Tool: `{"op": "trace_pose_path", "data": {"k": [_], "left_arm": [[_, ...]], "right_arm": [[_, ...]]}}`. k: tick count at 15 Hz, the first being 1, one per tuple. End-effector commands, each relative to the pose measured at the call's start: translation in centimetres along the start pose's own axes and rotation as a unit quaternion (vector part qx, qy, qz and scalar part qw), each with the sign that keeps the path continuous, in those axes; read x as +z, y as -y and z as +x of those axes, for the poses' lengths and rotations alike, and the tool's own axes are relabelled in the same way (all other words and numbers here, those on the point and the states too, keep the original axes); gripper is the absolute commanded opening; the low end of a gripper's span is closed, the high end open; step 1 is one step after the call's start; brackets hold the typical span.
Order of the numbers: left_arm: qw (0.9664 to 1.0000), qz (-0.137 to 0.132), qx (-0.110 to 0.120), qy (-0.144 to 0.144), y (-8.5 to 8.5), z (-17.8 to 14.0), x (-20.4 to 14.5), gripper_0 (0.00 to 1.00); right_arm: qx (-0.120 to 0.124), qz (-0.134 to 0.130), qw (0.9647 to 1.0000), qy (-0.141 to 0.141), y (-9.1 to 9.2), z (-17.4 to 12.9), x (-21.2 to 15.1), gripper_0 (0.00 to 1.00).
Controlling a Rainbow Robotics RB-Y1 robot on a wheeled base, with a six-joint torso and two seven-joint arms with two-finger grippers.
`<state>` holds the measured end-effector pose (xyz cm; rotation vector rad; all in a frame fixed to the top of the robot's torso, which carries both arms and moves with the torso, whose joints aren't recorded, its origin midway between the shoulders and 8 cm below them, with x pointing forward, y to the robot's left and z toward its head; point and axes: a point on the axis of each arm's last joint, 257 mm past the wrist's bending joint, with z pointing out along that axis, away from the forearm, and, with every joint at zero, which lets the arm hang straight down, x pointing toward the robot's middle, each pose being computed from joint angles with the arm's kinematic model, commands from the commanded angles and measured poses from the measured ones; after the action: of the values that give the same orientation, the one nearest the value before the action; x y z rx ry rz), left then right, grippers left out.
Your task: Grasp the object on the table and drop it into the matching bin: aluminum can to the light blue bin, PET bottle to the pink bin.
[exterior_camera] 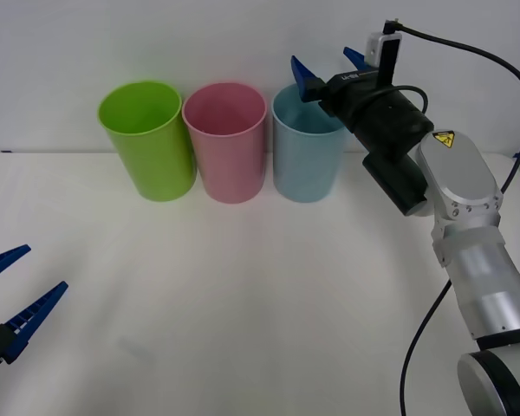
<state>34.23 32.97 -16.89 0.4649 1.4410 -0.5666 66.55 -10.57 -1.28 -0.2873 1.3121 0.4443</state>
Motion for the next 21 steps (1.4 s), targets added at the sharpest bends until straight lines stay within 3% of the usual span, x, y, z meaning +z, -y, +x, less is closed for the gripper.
{"op": "trace_pose_path", "data": {"k": [1, 9, 14, 18, 21], "left_arm": [[1.0, 0.0, 0.0, 0.0, 0.0, 0.0, 0.0, 1.0], [1.0, 0.0, 0.0, 0.0, 0.0, 0.0, 0.0, 1.0], [1.0, 0.0, 0.0, 0.0, 0.0, 0.0, 0.0, 1.0], [1.0, 0.0, 0.0, 0.0, 0.0, 0.0, 0.0, 1.0], [1.0, 0.0, 0.0, 0.0, 0.0, 0.0, 0.0, 1.0]], "right_arm": [[-0.004, -0.021, 0.9998, -0.004, 0.1, 0.1, -1.7, 1.0], [-0.029, -0.072, 0.9966, -0.03, 0.6, 1.7, -9.9, 1.0], [-0.028, -0.105, 0.9923, -0.058, -0.6, 3.6, -17.0, 1.0], [-0.029, -0.115, 0.989, -0.087, -0.7, 5.8, -23.1, 1.0], [-0.076, -0.12, 0.9849, -0.1, -0.1, 7.7, -27.2, 1.0]]}}
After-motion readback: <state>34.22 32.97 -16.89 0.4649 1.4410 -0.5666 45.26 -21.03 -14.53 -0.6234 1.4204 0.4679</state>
